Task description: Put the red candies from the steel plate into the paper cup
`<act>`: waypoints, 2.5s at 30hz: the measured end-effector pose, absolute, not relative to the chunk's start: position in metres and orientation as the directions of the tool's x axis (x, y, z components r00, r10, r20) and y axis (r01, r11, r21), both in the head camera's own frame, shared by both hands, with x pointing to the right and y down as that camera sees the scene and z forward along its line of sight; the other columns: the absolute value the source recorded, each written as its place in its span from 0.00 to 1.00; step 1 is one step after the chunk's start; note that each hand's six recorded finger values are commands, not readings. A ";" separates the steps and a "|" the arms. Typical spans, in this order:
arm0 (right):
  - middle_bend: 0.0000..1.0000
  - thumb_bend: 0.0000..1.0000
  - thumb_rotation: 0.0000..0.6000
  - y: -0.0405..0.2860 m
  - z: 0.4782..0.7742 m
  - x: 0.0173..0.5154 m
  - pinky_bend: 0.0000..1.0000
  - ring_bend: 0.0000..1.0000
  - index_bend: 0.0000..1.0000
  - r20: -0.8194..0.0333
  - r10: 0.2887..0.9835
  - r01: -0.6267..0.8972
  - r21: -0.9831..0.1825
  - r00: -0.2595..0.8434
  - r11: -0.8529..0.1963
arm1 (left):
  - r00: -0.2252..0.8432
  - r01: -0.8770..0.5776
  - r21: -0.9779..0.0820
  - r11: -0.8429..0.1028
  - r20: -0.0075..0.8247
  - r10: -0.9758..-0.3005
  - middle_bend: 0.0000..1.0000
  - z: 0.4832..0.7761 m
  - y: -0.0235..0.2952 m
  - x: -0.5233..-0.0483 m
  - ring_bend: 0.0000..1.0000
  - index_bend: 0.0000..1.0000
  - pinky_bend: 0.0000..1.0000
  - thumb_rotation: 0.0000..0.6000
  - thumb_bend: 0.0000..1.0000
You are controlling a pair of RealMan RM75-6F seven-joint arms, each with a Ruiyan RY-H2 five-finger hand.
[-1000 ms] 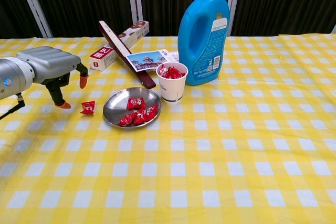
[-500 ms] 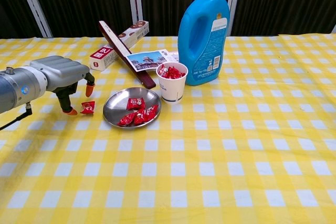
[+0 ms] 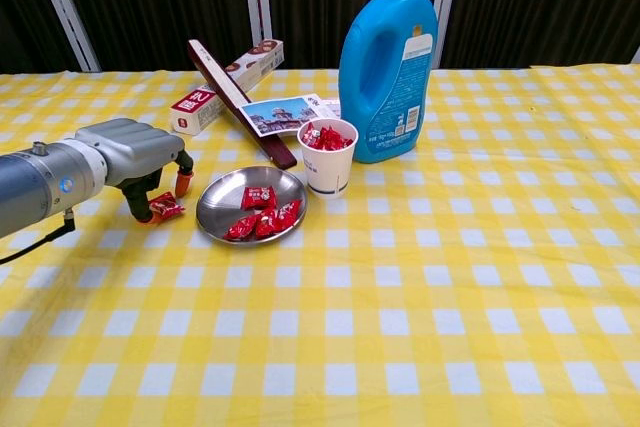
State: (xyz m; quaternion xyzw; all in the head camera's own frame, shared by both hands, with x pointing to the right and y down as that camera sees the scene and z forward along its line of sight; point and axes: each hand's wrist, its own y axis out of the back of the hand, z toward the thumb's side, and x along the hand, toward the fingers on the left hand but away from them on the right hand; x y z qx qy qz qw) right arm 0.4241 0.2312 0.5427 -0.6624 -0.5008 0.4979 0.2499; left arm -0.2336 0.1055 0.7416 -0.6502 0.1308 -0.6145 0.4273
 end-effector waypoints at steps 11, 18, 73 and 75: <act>0.00 0.34 1.00 0.230 0.543 0.424 0.00 0.00 0.00 -0.410 0.912 0.415 -0.830 0.002 -0.374 | 0.222 0.327 -0.734 -0.596 0.672 -0.706 0.98 0.732 0.105 -0.236 1.00 0.58 1.00 1.00 0.40; 0.00 0.34 1.00 0.230 0.543 0.423 0.00 0.00 0.00 -0.412 0.911 0.414 -0.829 0.003 -0.376 | 0.252 0.263 -0.776 -0.574 0.629 -0.735 0.98 0.697 0.095 -0.240 1.00 0.57 1.00 1.00 0.40; 0.00 0.34 1.00 0.226 0.541 0.422 0.00 0.00 0.00 -0.410 0.912 0.424 -0.825 0.008 -0.375 | 0.356 0.087 -0.902 -0.422 0.424 -0.833 0.80 0.651 0.065 -0.130 0.89 0.35 0.94 1.00 0.25; 0.00 0.34 1.00 0.226 0.541 0.422 0.00 0.00 0.00 -0.411 0.912 0.423 -0.825 0.007 -0.375 | 0.336 0.060 -0.909 -0.413 0.408 -0.849 0.72 0.646 0.067 -0.146 0.82 0.33 0.88 1.00 0.24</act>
